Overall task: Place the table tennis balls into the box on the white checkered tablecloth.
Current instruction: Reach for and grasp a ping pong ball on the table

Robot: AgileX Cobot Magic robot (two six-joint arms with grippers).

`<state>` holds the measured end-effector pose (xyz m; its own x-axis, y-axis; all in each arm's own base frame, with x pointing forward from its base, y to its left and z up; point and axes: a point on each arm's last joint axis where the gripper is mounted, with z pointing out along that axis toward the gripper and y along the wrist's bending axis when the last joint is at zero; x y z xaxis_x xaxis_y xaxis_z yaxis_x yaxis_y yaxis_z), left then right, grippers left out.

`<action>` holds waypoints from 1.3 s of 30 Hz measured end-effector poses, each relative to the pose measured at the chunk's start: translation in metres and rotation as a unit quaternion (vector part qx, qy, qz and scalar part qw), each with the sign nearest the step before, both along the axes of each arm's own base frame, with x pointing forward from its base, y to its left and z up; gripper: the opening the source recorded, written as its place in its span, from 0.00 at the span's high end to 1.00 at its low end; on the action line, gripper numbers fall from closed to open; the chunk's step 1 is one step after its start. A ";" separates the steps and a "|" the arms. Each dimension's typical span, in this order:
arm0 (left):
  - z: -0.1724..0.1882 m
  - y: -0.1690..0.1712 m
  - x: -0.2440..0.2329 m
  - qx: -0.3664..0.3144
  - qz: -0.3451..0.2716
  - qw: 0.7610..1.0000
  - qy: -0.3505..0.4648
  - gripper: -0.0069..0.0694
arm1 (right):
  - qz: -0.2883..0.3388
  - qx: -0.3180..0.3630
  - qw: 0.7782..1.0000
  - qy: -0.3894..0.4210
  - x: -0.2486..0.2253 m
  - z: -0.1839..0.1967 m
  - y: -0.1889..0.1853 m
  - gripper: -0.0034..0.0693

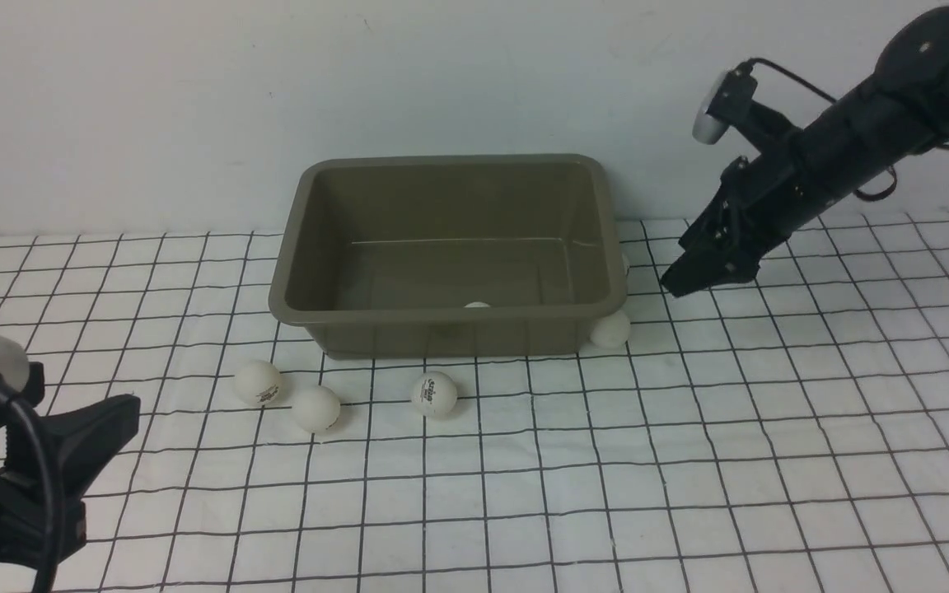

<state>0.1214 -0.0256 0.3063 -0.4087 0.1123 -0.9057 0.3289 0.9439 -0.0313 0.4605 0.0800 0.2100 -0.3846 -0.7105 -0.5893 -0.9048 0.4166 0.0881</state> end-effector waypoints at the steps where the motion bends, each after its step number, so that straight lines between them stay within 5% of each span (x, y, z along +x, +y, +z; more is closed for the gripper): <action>1: 0.000 0.000 0.000 0.000 0.000 1.000 0.000 0.29 | 0.006 0.004 1.000 0.000 0.001 -0.004 0.001 0.26; 39: -0.001 0.001 0.000 0.013 -0.001 1.000 -0.001 0.29 | 0.067 0.042 0.997 -0.020 0.011 -0.061 0.037 0.26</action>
